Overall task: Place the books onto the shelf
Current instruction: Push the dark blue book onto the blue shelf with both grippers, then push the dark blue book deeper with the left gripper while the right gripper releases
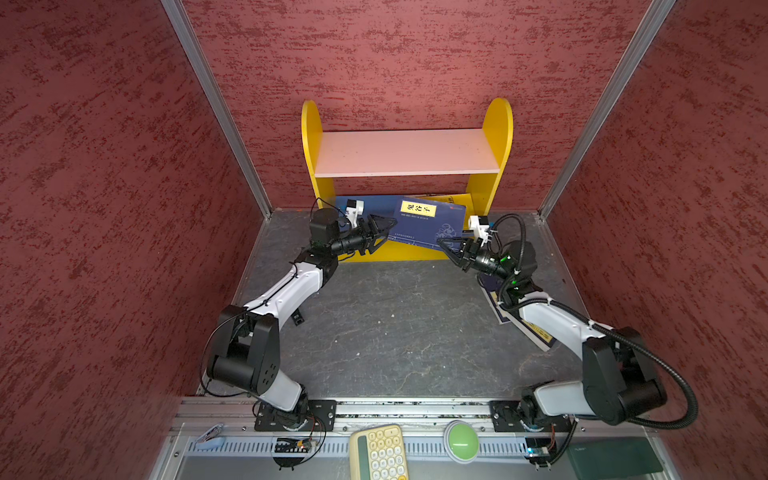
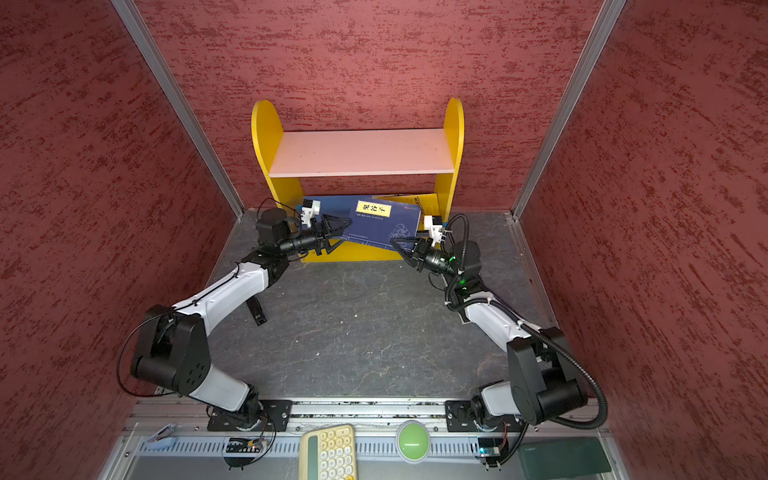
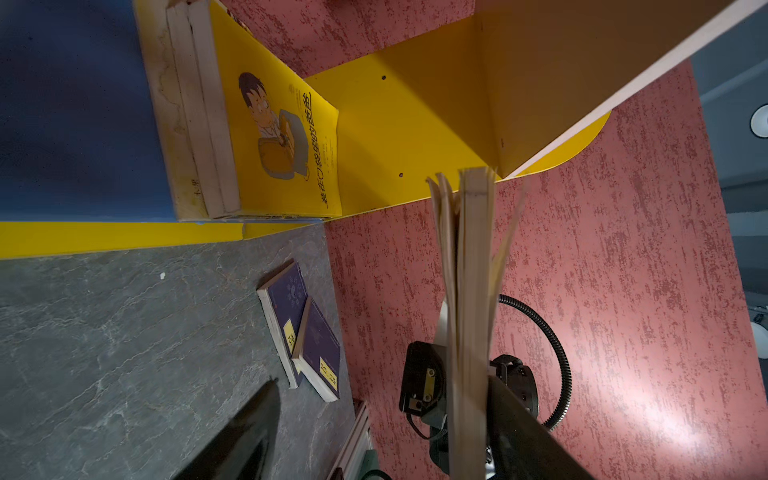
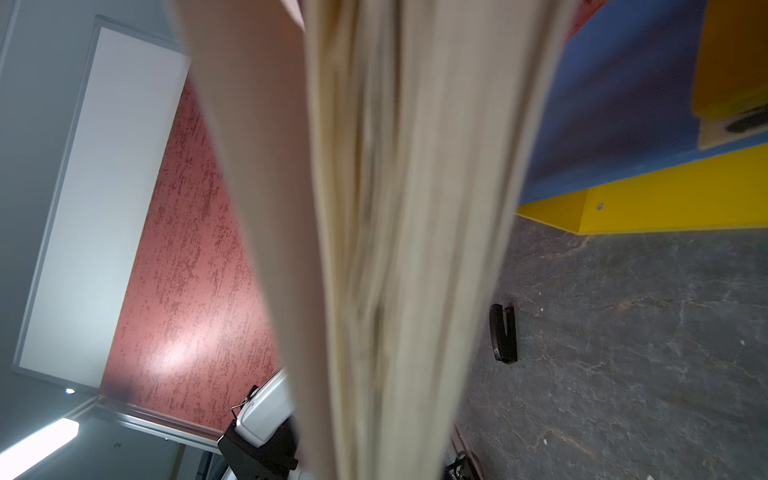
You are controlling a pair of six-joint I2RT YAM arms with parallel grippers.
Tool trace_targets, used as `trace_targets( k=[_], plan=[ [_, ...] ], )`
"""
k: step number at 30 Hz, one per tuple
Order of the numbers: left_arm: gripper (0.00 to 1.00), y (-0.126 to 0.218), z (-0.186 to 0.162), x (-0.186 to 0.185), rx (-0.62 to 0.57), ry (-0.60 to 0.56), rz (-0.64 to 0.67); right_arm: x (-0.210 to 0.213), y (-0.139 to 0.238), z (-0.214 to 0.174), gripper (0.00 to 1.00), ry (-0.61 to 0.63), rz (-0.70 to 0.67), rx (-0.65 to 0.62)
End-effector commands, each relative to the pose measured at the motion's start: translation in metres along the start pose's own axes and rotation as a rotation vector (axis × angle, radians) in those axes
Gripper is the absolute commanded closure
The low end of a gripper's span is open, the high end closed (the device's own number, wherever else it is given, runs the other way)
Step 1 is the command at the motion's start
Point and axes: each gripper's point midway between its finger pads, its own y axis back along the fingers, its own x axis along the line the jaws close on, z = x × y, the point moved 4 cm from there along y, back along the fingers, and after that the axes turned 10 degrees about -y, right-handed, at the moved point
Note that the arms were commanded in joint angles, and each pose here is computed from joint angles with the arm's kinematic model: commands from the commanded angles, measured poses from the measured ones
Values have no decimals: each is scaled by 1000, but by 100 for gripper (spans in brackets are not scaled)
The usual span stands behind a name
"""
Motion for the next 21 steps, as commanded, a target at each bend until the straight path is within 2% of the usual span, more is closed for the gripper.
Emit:
trace_targets(
  k=[1, 6, 9, 12, 14, 17, 20, 21],
  plan=[
    [26, -2, -4, -14, 72, -8, -76, 22, 0, -2, 91, 90, 44, 28],
    [34, -6, -6, -29, 116, -30, -150, 24, 0, -4, 90, 87, 52, 45],
    [45, -10, -8, -32, 137, -32, -171, 25, -2, -3, 90, 88, 52, 54],
    [75, -14, -9, -32, 143, -28, -171, 24, -3, -1, 88, 86, 49, 50],
    [85, -16, -10, -30, 133, -32, -161, 18, -4, 5, 86, 67, 27, 29],
    [91, -16, -7, -25, 98, -34, -136, 8, -6, 16, 81, 33, -11, -25],
    [93, -18, -1, -28, 57, -78, -130, -3, -3, 32, 65, 13, -75, -133],
    [94, -19, 0, -29, 41, -95, -125, -5, 0, 37, 56, 13, -103, -173]
  ],
)
